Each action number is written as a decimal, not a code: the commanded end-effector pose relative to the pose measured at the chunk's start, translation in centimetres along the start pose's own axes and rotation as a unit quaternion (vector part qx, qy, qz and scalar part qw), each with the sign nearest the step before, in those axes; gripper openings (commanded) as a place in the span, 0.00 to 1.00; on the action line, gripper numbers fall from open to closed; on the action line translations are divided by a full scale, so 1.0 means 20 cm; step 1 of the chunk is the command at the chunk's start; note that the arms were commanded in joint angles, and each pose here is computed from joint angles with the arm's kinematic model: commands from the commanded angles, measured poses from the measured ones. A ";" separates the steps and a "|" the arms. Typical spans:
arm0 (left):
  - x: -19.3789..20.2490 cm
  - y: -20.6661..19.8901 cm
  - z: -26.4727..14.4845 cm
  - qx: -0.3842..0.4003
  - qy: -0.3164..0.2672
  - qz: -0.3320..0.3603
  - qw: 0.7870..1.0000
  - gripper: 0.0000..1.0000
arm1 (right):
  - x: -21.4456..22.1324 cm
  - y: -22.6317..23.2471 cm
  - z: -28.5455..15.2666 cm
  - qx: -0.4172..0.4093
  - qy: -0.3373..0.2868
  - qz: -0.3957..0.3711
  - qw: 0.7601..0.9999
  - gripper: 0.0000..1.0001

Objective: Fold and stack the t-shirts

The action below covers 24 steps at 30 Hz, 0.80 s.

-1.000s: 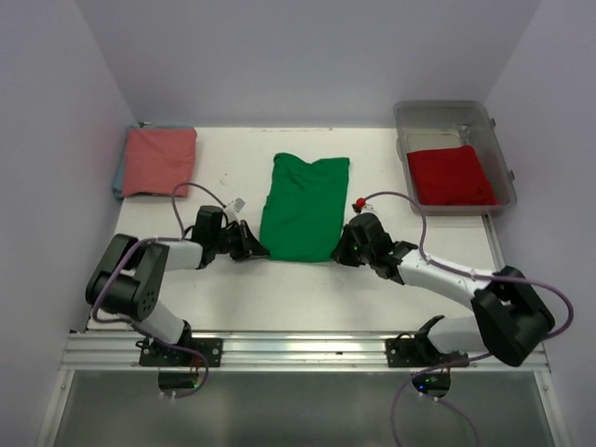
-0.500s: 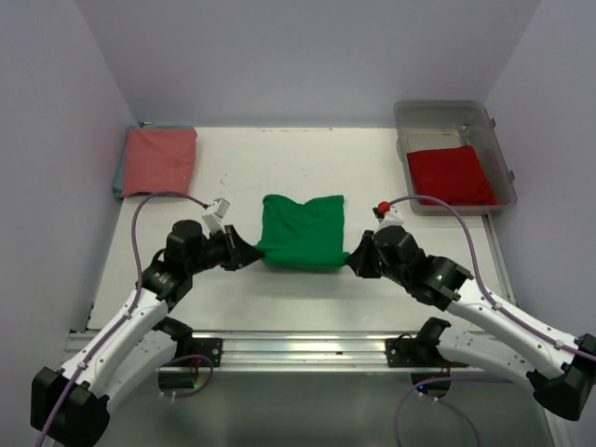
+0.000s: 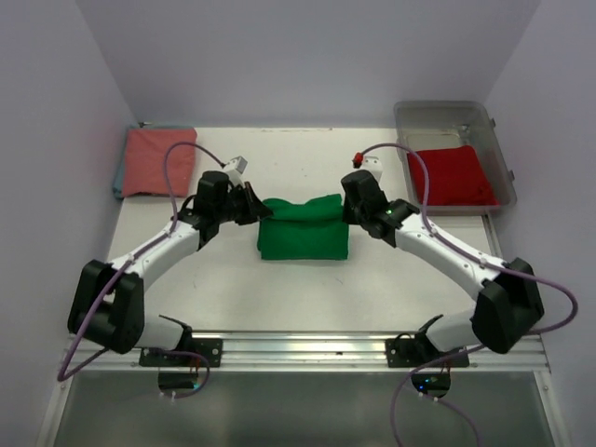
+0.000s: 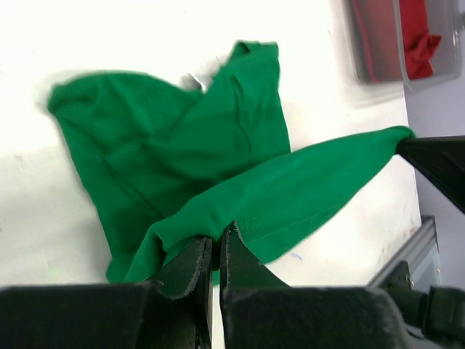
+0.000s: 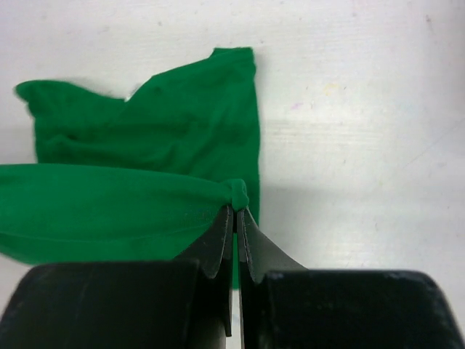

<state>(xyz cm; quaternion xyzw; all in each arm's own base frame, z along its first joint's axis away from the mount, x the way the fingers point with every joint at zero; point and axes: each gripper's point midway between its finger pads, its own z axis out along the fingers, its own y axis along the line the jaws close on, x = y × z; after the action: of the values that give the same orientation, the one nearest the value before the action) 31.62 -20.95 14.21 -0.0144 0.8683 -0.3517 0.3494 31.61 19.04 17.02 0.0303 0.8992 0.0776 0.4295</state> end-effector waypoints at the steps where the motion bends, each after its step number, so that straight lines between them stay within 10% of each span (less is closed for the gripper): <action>1: -0.32 0.01 0.10 0.007 -0.072 0.039 0.997 0.00 | -0.18 -0.04 0.19 0.029 -0.037 -0.015 0.999 0.00; 12: -0.67 0.30 0.48 0.023 -0.094 -0.010 0.995 0.00 | -0.36 -0.05 0.84 0.061 0.002 0.014 0.998 0.00; 14: -0.79 0.27 0.52 0.058 -0.119 -0.016 0.991 0.18 | -0.49 -0.04 1.00 0.083 -0.011 0.032 0.996 0.00; 15: -0.93 0.26 0.53 0.077 -0.153 -0.008 0.985 0.46 | -0.51 -0.07 1.03 0.111 -0.011 0.035 0.993 0.00; 18: -1.10 0.19 0.47 0.108 -0.188 0.008 0.976 1.00 | -0.69 -0.03 1.02 0.114 -0.057 0.049 0.991 0.61; 19: -1.15 0.15 0.43 0.111 -0.197 0.021 0.974 1.00 | -0.69 -0.06 1.00 0.124 -0.060 0.047 0.989 0.89; 24: -1.06 0.11 0.25 0.092 -0.205 0.052 0.973 1.00 | -0.73 -0.08 0.74 0.093 -0.114 0.053 0.988 0.99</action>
<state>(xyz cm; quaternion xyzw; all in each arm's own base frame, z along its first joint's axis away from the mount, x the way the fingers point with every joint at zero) 53.12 -16.55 17.15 -0.0613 0.7829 -0.3997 0.4729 53.39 18.14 11.72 0.1097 0.8867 -0.0088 0.4491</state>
